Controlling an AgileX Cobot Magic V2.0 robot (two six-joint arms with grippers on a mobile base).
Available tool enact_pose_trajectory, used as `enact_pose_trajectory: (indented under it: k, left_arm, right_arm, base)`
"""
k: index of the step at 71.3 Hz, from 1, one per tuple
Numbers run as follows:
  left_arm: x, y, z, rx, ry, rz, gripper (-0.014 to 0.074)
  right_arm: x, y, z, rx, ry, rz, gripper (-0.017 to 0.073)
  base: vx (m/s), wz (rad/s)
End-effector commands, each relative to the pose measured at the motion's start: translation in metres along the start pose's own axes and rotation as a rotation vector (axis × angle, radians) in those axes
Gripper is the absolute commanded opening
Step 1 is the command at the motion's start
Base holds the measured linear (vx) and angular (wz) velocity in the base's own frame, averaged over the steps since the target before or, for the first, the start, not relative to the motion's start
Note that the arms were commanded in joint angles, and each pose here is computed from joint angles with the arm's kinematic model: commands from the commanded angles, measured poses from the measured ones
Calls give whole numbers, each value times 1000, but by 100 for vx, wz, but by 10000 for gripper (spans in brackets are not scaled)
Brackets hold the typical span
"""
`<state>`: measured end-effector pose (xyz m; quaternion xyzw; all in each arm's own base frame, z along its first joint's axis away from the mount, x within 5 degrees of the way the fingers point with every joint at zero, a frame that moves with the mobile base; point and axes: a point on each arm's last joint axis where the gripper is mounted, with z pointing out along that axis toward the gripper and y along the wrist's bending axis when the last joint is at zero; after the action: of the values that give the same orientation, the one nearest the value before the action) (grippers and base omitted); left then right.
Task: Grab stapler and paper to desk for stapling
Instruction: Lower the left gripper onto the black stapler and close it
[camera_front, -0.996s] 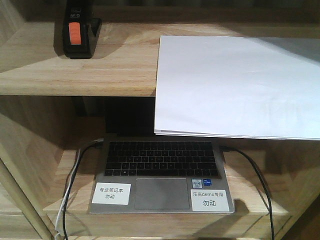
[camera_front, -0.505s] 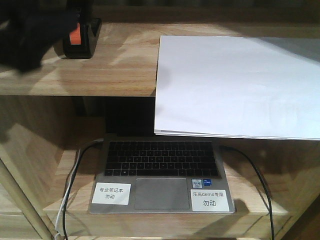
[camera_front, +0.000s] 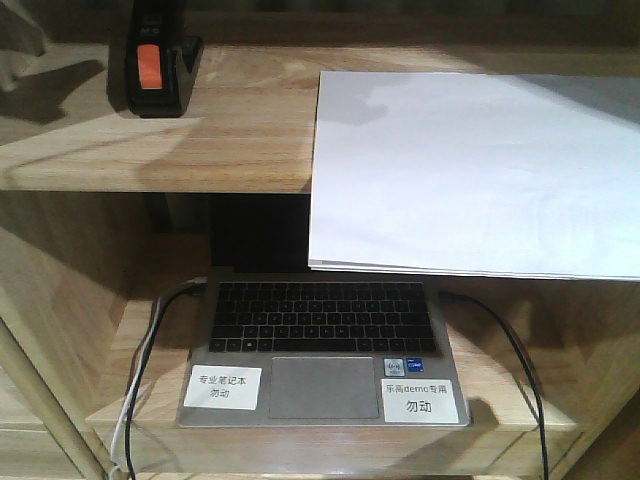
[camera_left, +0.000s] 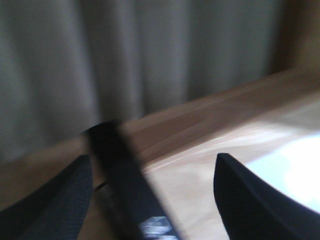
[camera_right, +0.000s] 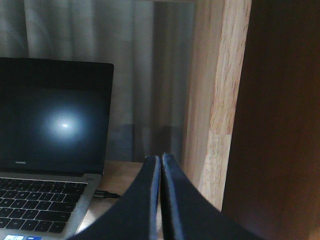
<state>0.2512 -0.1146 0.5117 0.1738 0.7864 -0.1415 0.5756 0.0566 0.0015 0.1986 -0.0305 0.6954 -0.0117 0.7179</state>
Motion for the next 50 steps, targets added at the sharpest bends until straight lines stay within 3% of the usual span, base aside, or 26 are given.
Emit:
enact_pose_trajectory:
  k: [1, 18, 26, 50]
  left_arm:
    - [-20, -1, -9, -6, -66, -26, 496]
    - [-30, 2, 15, -33, 67, -63, 496]
    - [-32, 3, 24, -46, 116, -106, 496]
    - [-22, 1, 50, -79, 242, -129, 496]
  right_arm:
    - [-8, 0, -1, -2, -80, -12, -10]
    - [-8, 0, -1, -2, -80, -12, -10]
    - [-8, 0, -1, -2, -80, -12, -10]
    - [-8, 0, -1, -2, -80, -12, -10]
  base:
    - [0, 0]
    - [0, 0]
    - [0, 0]
    - [0, 0]
